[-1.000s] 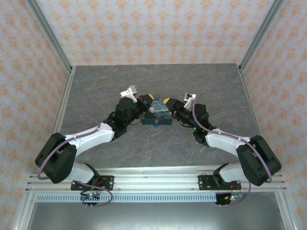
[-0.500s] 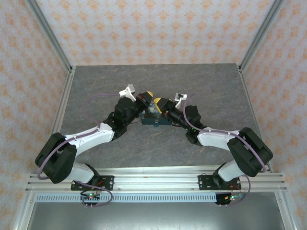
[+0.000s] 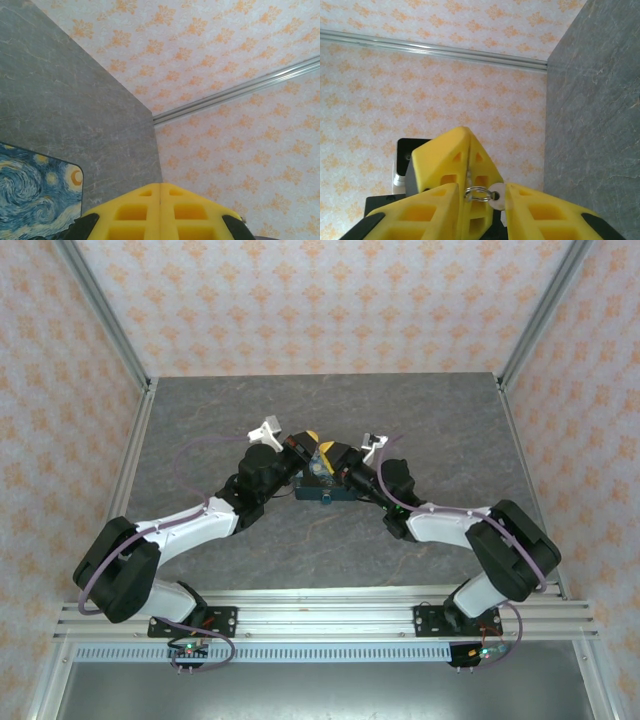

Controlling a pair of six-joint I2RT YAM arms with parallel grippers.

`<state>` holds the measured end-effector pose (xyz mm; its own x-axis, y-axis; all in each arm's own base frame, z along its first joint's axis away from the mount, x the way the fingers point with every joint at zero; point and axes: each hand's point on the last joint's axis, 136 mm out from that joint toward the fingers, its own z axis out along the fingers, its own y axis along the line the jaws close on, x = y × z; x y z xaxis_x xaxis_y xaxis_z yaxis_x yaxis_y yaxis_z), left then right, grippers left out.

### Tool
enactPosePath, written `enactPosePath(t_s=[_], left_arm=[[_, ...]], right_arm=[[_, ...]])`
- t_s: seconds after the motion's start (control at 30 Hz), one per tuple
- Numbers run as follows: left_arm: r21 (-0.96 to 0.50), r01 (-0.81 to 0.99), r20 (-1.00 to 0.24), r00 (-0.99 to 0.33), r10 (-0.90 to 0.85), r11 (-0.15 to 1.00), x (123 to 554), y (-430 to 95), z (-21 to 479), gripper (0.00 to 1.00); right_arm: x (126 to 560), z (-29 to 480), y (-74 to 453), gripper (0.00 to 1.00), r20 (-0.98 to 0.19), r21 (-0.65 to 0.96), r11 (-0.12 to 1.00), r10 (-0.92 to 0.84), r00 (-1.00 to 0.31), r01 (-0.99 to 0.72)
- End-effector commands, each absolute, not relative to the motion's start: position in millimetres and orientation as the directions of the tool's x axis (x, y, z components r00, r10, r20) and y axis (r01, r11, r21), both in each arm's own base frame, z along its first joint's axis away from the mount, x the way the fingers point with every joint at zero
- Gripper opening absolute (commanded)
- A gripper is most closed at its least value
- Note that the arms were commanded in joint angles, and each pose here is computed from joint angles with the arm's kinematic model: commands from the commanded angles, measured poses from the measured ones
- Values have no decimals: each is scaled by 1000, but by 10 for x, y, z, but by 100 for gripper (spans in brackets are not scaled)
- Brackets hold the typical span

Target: Unlock a padlock with a key

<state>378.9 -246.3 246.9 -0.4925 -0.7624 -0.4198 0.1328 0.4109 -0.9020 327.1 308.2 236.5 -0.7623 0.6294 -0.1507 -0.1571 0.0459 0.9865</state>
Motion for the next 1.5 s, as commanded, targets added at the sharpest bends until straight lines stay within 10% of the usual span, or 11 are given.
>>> enactPosePath(t_s=[0.0, 1.07, 1.47], left_arm=[[-907, 146, -415, -454, -788, 394, 3819, -2402, 2537, 0], [-911, 86, -394, -469, -790, 403, 3848, -2416, 2394, 0], [-898, 8, -395, -459, -796, 440, 3836, -2229, 2345, 58]], right_arm=[[3290, 2655, 3122, 29, -149, 975, -29, 643, -752, -218], [3334, 2472, 3179, 0, -125, 984, -21, 636, -762, -178], [3235, 2269, 3054, 0, -165, 985, 66, 623, -765, -159]])
